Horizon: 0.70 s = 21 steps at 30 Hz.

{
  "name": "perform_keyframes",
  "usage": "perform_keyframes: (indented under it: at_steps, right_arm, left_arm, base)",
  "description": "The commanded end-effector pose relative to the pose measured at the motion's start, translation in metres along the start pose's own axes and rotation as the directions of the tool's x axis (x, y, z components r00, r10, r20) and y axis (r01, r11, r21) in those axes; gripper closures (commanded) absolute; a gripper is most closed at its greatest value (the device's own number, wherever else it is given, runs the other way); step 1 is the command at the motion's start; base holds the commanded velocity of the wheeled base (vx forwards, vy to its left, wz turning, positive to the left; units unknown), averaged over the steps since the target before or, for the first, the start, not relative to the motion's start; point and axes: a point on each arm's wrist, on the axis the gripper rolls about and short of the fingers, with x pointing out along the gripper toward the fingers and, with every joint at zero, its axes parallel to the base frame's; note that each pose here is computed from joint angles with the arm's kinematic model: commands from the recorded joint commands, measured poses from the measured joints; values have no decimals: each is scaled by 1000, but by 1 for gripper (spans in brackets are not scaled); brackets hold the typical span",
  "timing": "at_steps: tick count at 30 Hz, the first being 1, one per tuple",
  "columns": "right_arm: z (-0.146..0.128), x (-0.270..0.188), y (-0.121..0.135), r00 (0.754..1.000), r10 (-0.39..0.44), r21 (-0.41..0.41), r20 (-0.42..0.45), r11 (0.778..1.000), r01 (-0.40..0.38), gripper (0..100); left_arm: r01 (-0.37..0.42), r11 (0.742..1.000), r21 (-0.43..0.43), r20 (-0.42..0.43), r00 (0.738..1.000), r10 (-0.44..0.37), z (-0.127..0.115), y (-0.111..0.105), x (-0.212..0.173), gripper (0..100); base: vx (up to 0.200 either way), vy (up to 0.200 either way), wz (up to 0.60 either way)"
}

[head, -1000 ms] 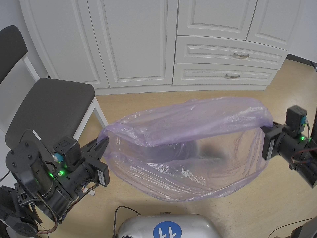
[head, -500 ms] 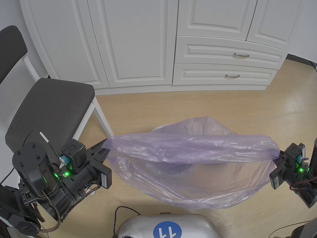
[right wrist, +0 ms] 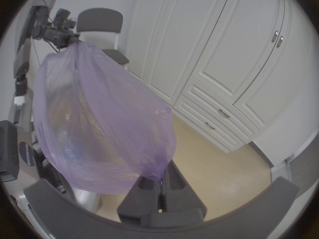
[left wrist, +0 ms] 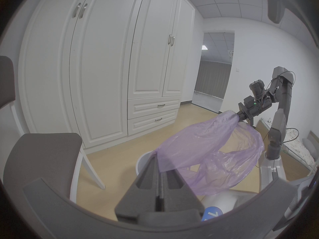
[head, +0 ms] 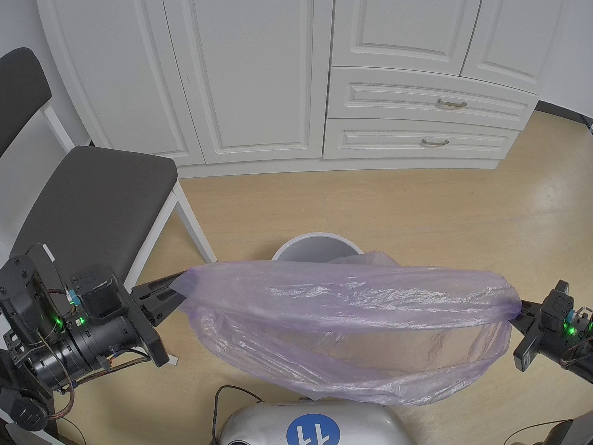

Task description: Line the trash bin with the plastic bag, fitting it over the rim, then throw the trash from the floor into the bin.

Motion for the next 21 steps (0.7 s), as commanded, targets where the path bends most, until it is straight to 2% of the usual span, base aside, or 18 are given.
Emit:
perform_keyframes:
  at_steps: [1, 5, 8, 11, 17, 21]
  right_arm:
    - [-8, -9, -13, 996, 50, 30, 76, 998, -52, 100]
    - [-12, -11, -22, 976, 151, 45, 156, 986, -160, 100]
    - [-16, -8, -28, 971, 174, 64, 162, 980, -186, 100]
    - [-19, -3, -30, 977, 171, 61, 130, 982, -180, 100]
    - [-29, 2, -32, 984, 162, -24, 67, 987, -161, 100]
    - [-32, 0, -31, 982, 187, -46, 23, 981, -186, 100]
  left_arm:
    - [-6, 1000, 1, 12, 1000, 6, -3, 9, -12, 100]
    - [1, 1000, -2, 9, 1000, -1, -5, 15, -15, 100]
    - [18, 1000, -4, 12, 1000, -18, -6, 21, -18, 100]
    - [32, 999, -3, 17, 999, -32, -7, 27, -21, 100]
    - [21, 1000, -1, 21, 1000, -21, -7, 32, -23, 100]
    - [23, 1000, 0, 19, 1000, -23, -7, 32, -23, 100]
  base:
    - [0, 0, 0]
    - [0, 0, 0]
    - [0, 0, 0]
    - [0, 0, 0]
    - [0, 0, 0]
    - [0, 0, 0]
